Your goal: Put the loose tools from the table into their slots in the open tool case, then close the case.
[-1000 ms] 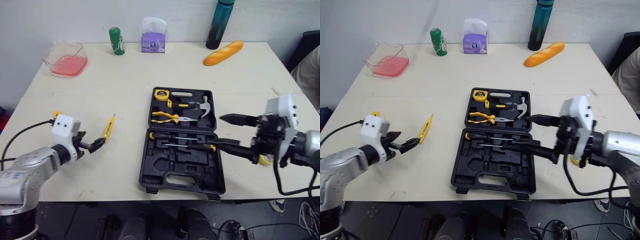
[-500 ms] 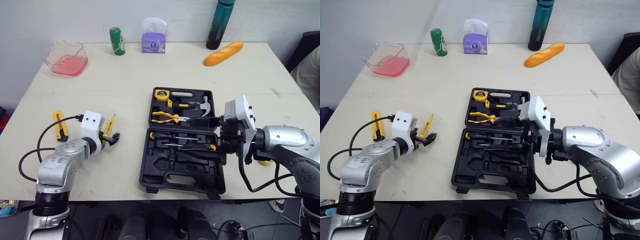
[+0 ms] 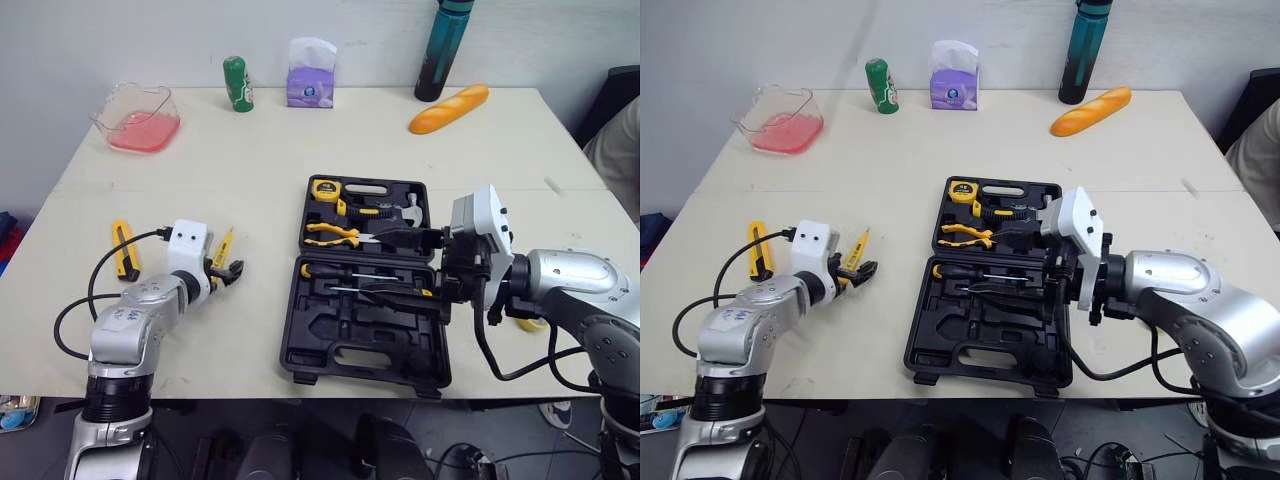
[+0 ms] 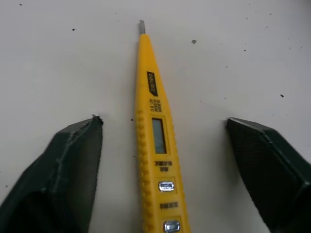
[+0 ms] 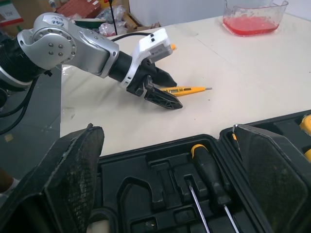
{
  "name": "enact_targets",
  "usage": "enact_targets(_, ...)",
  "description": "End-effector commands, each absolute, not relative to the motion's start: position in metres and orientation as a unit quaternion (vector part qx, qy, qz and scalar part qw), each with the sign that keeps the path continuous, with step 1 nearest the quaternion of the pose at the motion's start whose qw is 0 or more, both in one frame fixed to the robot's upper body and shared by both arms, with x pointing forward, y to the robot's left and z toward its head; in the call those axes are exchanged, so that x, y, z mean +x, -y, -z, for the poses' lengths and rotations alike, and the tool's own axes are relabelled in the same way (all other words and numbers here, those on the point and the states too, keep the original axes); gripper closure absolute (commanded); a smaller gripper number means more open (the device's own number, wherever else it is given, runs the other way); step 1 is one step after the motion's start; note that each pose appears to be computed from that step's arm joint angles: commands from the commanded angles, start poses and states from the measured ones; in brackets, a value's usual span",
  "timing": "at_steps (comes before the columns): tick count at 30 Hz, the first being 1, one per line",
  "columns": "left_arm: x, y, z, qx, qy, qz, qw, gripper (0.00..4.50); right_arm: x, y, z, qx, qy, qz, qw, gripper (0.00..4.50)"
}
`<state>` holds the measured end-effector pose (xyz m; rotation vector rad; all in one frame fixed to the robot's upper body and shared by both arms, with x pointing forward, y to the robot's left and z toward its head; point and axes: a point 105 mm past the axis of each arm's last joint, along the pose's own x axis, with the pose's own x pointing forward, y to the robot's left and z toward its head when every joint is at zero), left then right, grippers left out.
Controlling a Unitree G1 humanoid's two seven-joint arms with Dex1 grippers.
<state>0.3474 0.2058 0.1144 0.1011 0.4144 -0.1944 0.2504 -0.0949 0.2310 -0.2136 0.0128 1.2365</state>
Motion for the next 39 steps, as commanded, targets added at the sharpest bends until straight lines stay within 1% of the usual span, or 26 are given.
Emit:
enact_targets(1, 0.342, -0.209, -0.095, 0.050, -0.247, 0.087, 0.964, 2.00, 0.245, 0.094, -0.238, -0.104, 0.014, -0.580, 0.808, 0.00)
enact_targets(5, 0.341, -0.223, -0.102, 0.053, -0.246, 0.080, 0.964, 3.78, 0.243, 0.096, -0.238, -0.100, 0.013, -0.579, 0.809, 0.00)
enact_targets(6, 0.341, -0.226, -0.107, 0.053, -0.241, 0.086, 0.965, 3.97, 0.243, 0.096, -0.239, -0.100, 0.012, -0.579, 0.809, 0.00)
enact_targets(7, 0.343, -0.225, -0.115, 0.051, -0.225, 0.107, 0.967, 3.97, 0.243, 0.096, -0.239, -0.099, 0.012, -0.579, 0.809, 0.00)
enact_targets(9, 0.340, -0.213, -0.134, 0.047, -0.206, 0.189, 0.959, 3.97, 0.243, 0.097, -0.238, -0.099, 0.009, -0.579, 0.809, 0.00)
enact_targets(11, 0.330, -0.192, -0.154, 0.067, -0.183, 0.293, 0.936, 3.97, 0.242, 0.098, -0.237, -0.101, 0.002, -0.581, 0.807, 0.00)
enact_targets(13, 0.313, -0.166, -0.174, 0.091, -0.171, 0.404, 0.894, 3.97, 0.241, 0.100, -0.235, -0.103, -0.008, -0.584, 0.805, 0.00)
enact_targets(14, 0.307, -0.160, -0.178, 0.098, -0.171, 0.435, 0.878, 3.97, 0.241, 0.101, -0.234, -0.104, -0.012, -0.585, 0.804, 0.00)
enact_targets(15, 0.294, -0.146, -0.185, 0.112, -0.171, 0.494, 0.845, 3.97, 0.239, 0.103, -0.232, -0.107, -0.023, -0.586, 0.803, 0.00)
enact_targets(16, 0.285, -0.136, -0.187, 0.126, -0.176, 0.536, 0.816, 3.97, 0.237, 0.105, -0.228, -0.110, -0.033, -0.587, 0.801, 0.00)
enact_targets(17, 0.277, -0.127, -0.188, 0.138, -0.183, 0.570, 0.789, 3.97, 0.234, 0.108, -0.225, -0.113, -0.044, -0.587, 0.800, 0.00)
enact_targets(20, 0.268, -0.112, -0.183, 0.185, -0.206, 0.627, 0.728, 3.97, 0.228, 0.113, -0.219, -0.116, -0.063, -0.584, 0.801, 0.00)
enact_targets(23, 0.266, -0.099, -0.177, 0.221, -0.223, 0.662, 0.681, 3.97, 0.225, 0.117, -0.215, -0.114, -0.074, -0.574, 0.807, 0.00)
enact_targets(27, 0.283, -0.072, -0.166, 0.277, -0.220, 0.672, 0.651, 3.97, 0.221, 0.130, -0.202, -0.112, -0.103, -0.542, 0.826, 0.00)
enact_targets(32, 0.297, -0.053, -0.161, 0.289, -0.225, 0.673, 0.643, 3.97, 0.211, 0.135, -0.192, -0.107, -0.120, -0.526, 0.835, 0.00)
enact_targets(39, 0.314, -0.048, -0.154, 0.301, -0.238, 0.661, 0.645, 3.97, 0.207, 0.138, -0.187, -0.106, -0.122, -0.506, 0.847, 0.00)
